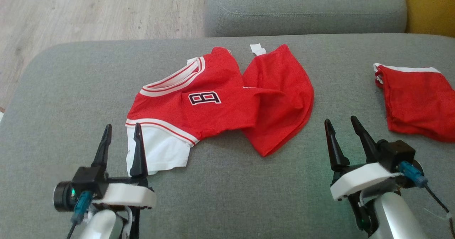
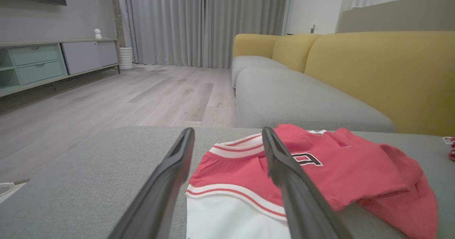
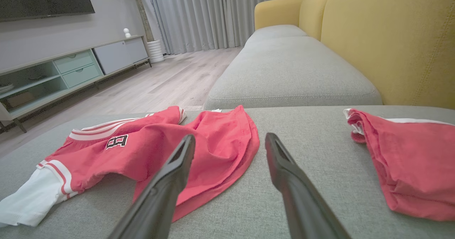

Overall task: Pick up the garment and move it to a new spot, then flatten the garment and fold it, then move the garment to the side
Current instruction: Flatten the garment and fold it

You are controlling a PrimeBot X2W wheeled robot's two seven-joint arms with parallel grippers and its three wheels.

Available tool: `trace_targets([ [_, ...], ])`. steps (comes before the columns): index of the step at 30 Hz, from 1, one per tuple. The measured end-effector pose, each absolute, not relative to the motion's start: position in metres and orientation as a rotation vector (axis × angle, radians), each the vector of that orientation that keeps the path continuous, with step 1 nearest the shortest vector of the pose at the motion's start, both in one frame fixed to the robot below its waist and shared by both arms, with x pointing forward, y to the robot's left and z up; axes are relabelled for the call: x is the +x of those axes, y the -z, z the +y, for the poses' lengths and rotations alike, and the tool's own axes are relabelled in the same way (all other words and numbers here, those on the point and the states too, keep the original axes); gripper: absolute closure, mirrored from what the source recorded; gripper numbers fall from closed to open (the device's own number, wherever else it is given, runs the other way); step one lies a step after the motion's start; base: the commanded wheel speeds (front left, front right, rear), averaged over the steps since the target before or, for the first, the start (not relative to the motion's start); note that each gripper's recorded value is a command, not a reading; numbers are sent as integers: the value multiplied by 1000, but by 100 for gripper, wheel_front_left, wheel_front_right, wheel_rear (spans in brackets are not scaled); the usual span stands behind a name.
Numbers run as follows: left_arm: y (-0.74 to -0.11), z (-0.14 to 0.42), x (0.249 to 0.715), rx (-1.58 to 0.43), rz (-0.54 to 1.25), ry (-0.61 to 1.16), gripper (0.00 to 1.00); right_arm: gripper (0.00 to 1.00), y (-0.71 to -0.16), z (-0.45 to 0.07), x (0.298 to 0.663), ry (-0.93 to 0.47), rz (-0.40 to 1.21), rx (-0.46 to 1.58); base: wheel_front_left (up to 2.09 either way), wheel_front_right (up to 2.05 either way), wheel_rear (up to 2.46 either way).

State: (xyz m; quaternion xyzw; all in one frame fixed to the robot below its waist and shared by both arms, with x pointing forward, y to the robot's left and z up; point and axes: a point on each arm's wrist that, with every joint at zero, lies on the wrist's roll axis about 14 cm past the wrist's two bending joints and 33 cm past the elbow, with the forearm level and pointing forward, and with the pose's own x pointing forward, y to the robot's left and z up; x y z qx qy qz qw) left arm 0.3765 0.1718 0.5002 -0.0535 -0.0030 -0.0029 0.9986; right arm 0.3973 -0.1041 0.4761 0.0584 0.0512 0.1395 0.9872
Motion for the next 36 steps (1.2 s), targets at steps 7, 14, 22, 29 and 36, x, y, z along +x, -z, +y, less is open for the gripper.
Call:
trace_targets([
  [7, -503, 169, 373, -175, -26, -19, 0, 0, -475, -99, 400, -295, 103, 117, 0, 0, 0],
  [14, -497, 168, 374, -180, -15, -9, 0, 0, -469, -72, 400, -383, 127, 73, 0, 0, 0],
  [22, -484, 166, 373, -185, 23, -6, 0, 0, -445, -21, 392, -554, 237, -22, 0, 0, 0],
  [29, -480, 165, 378, -191, 33, -5, 0, 0, -405, 2, 381, -668, 381, -137, 0, 0, 0],
  [36, -472, 169, 381, -199, 54, -13, 0, 0, -371, 6, 380, -733, 517, -250, 0, 0, 0],
])
